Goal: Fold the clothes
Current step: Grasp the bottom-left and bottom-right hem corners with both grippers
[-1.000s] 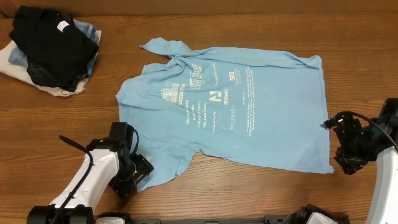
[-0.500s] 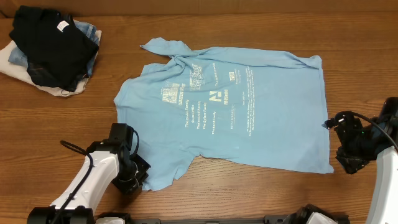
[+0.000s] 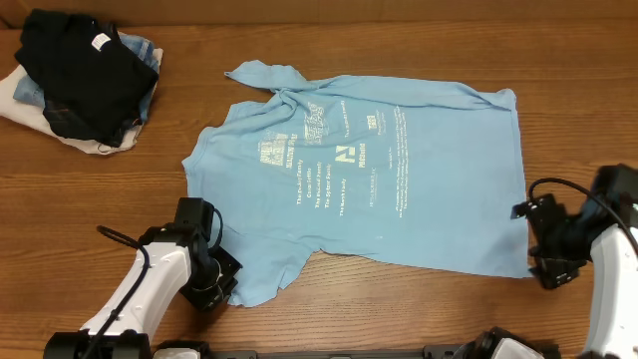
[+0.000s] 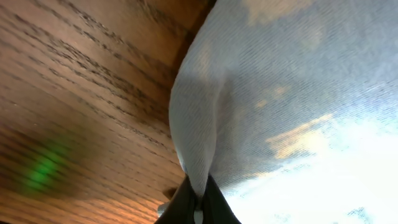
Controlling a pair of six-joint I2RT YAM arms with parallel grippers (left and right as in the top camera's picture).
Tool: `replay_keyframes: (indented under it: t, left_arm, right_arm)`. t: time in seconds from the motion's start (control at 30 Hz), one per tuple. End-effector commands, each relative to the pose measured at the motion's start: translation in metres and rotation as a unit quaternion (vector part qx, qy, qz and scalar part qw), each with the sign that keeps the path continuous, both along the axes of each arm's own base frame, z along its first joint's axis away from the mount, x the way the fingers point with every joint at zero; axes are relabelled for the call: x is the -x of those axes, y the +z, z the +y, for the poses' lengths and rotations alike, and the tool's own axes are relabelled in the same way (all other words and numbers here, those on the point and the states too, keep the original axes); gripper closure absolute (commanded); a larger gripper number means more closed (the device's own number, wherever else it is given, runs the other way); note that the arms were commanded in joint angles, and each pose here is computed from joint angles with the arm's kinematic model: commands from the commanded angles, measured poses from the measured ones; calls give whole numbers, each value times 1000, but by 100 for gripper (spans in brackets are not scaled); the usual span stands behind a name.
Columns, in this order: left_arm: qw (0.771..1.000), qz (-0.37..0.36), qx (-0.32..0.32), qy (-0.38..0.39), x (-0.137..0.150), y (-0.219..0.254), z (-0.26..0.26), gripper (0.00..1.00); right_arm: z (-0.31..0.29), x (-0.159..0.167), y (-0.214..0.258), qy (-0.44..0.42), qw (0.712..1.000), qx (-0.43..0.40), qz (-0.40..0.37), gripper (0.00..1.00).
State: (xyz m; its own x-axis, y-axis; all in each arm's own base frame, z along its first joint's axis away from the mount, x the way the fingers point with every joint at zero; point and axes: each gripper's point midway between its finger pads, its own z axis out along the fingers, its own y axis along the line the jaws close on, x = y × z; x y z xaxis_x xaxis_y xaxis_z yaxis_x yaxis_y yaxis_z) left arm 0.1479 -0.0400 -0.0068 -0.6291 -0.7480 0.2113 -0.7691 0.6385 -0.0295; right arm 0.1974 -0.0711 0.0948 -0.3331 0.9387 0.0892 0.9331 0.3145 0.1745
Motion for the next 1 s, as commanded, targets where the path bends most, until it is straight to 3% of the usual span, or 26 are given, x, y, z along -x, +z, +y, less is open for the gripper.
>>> replay_keyframes:
  t: [0.0, 0.3, 0.87, 0.97]
  left_arm:
    - [1000, 21, 6, 1, 13, -8, -3, 96]
    - [1000, 20, 7, -3, 13, -8, -3, 96]
    - [1000, 20, 9, -3, 13, -8, -4, 96]
    - [1000, 20, 9, -2, 13, -8, -4, 96]
  right_arm:
    - [-10, 18, -23, -62, 996, 16, 64, 0]
    - [-38, 38, -52, -148, 983, 51, 92, 0]
    - [-42, 40, -75, -154, 983, 66, 77, 0]
    - [-40, 43, -86, -155, 983, 66, 75, 18]
